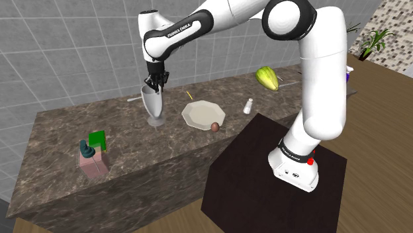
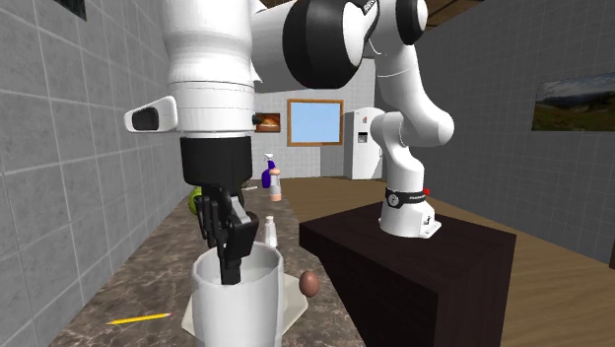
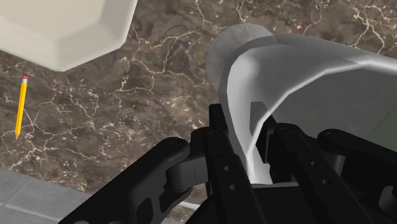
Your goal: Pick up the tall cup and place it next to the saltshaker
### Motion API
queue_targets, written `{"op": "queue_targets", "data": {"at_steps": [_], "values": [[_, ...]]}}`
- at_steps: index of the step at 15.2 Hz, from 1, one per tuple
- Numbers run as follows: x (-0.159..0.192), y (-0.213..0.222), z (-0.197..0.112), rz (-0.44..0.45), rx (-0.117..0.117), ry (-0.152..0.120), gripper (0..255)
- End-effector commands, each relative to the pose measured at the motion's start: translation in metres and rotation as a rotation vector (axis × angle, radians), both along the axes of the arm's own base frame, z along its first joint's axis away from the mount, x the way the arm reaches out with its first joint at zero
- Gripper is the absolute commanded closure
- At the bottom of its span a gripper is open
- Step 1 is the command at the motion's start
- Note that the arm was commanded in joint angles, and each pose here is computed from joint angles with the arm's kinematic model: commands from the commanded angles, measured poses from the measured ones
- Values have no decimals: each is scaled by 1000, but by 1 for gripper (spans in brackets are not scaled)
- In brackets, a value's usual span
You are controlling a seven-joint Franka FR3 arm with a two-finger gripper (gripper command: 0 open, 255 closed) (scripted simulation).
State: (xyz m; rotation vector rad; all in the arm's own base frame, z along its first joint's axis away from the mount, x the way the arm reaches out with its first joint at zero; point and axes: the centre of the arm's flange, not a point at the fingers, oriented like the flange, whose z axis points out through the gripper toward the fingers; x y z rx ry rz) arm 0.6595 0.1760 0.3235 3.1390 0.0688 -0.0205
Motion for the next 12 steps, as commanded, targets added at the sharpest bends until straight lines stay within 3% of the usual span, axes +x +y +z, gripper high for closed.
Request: {"op": "queue_targets", "data": {"at_steps": [1, 12], "values": [[0, 0, 11, 0, 0, -1, 255], [0, 0, 69, 0, 0, -1, 255]]}}
